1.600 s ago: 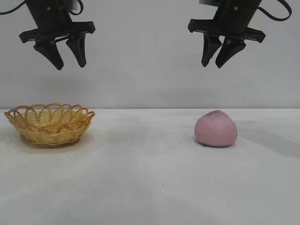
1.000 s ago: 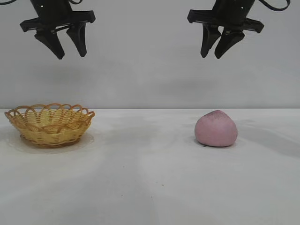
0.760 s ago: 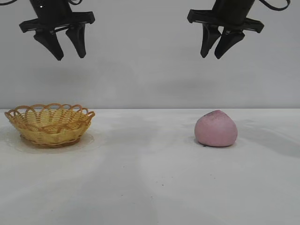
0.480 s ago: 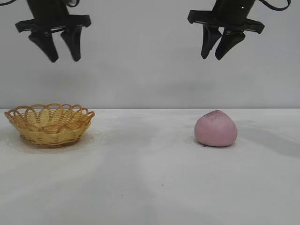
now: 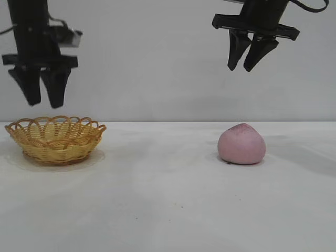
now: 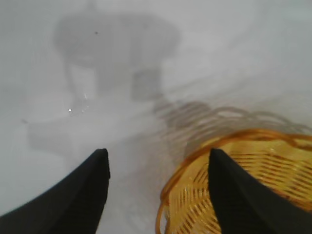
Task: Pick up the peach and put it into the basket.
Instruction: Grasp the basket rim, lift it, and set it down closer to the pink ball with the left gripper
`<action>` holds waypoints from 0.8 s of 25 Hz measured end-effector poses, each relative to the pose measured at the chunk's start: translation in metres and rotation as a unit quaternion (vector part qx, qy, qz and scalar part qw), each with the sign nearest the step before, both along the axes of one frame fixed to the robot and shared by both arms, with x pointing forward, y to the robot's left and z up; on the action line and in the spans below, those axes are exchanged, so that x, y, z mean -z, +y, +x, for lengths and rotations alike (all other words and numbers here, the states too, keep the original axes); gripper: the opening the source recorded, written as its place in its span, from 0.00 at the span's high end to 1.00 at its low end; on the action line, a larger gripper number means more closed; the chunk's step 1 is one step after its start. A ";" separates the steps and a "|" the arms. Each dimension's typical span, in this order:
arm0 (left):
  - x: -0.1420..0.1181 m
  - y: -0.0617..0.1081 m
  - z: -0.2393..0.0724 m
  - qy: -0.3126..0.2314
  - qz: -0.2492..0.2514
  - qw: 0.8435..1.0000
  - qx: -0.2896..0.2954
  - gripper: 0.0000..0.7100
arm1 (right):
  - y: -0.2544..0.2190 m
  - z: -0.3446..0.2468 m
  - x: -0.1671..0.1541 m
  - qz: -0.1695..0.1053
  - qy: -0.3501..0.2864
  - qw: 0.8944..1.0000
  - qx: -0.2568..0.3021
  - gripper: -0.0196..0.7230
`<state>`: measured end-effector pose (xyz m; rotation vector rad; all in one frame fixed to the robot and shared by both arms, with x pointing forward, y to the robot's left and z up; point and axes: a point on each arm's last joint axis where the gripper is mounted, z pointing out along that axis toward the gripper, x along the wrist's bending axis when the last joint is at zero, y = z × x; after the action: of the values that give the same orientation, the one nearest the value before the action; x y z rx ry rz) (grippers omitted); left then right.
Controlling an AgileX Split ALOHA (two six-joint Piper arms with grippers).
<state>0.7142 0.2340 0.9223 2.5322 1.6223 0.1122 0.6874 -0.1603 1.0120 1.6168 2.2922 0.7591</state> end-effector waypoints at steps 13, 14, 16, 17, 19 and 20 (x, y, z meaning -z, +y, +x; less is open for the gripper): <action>-0.034 -0.001 -0.029 0.023 -0.120 0.989 -0.079 1.00 | -0.001 0.000 0.000 -0.006 -0.001 1.000 -0.002 0.66; -0.028 -0.003 -0.038 0.029 -0.137 0.986 -0.091 1.00 | -0.001 0.000 0.000 -0.006 0.000 1.000 -0.002 0.66; -0.020 -0.007 -0.054 0.021 -0.176 0.977 -0.117 1.00 | -0.001 0.000 0.000 -0.006 0.001 1.000 -0.002 0.66; -0.012 -0.011 -0.064 0.021 -0.193 0.972 -0.129 1.00 | -0.001 0.000 0.000 -0.007 0.001 1.000 -0.002 0.66; -0.004 -0.019 -0.081 0.016 -0.211 0.968 -0.139 1.00 | -0.001 0.000 0.001 -0.007 0.002 1.000 -0.002 0.66; 0.001 -0.024 -0.090 0.018 -0.212 0.967 -0.136 1.00 | -0.001 0.000 0.001 -0.008 0.002 1.000 -0.002 0.66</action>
<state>0.6245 0.2104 0.9210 1.9987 1.7739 -0.2317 0.6869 -0.1613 1.0114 1.6088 2.3003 0.7383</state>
